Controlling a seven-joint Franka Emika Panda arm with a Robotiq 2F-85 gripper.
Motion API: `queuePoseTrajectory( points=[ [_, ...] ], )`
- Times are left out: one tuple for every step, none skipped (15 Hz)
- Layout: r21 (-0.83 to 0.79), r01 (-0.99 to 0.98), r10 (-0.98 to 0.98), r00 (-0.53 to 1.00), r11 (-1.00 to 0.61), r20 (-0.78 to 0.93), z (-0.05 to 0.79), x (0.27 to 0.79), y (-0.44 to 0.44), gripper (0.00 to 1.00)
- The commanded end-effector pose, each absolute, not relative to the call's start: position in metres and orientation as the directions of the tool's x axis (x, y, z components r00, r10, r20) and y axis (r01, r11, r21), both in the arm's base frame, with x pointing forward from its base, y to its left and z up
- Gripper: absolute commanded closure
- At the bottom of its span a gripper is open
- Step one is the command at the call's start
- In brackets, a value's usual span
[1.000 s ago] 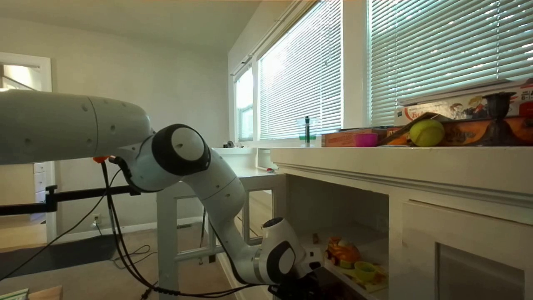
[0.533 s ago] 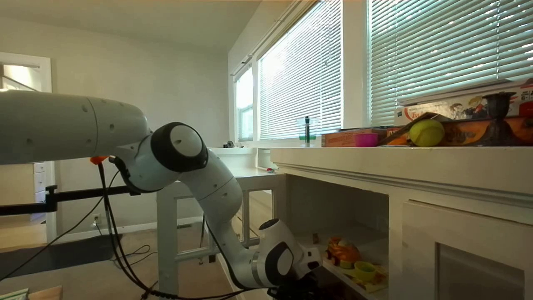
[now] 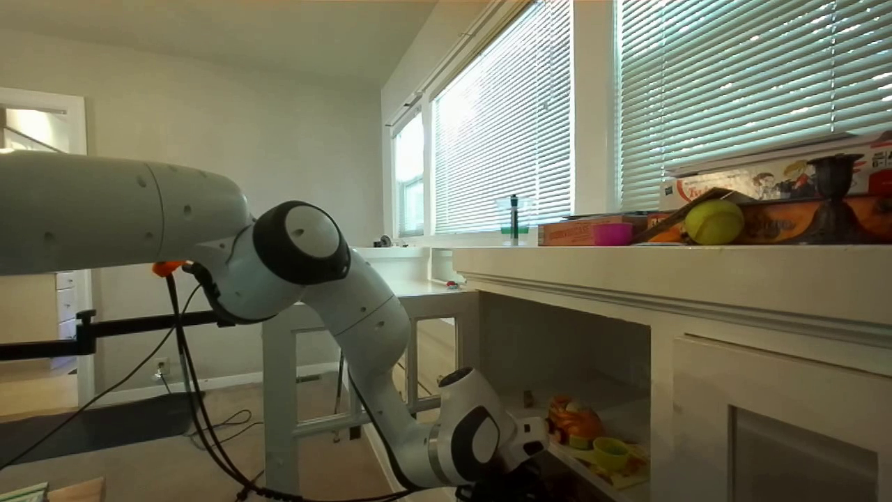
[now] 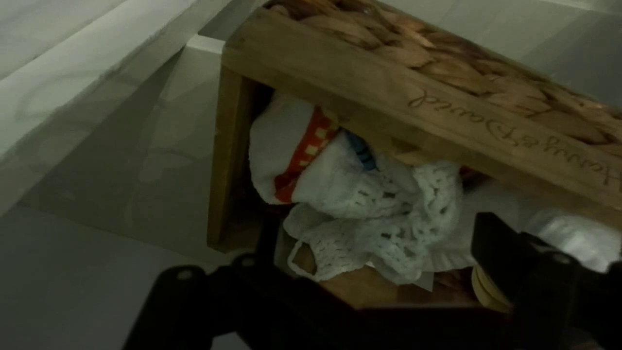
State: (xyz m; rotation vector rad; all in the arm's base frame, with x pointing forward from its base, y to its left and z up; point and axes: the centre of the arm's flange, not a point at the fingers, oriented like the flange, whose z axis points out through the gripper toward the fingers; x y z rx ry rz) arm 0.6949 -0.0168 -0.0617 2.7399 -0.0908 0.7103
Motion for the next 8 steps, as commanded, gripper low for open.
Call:
queuePoseTrajectory(
  points=[
    [0.294, -0.144, 0.023, 0.866, -0.945, 0.499, -0.097, 0.722, -0.022, 0.0],
    [0.297, -0.142, 0.028, 0.865, -0.944, 0.501, -0.097, 0.724, -0.024, 0.0],
    [0.296, -0.138, 0.031, 0.863, -0.945, 0.503, -0.099, 0.727, -0.026, 0.0],
    [0.294, -0.133, 0.035, 0.863, -0.947, 0.503, -0.101, 0.729, -0.028, 0.0],
    [0.294, -0.125, 0.042, 0.863, -0.947, 0.503, -0.104, 0.733, -0.029, 0.0],
    [0.296, -0.117, 0.05, 0.864, -0.948, 0.502, -0.106, 0.737, -0.03, 0.0],
    [0.297, -0.111, 0.056, 0.863, -0.949, 0.502, -0.107, 0.741, -0.03, 0.0],
    [0.298, -0.106, 0.061, 0.864, -0.948, 0.5, -0.107, 0.744, -0.03, 0.0]
  ],
)
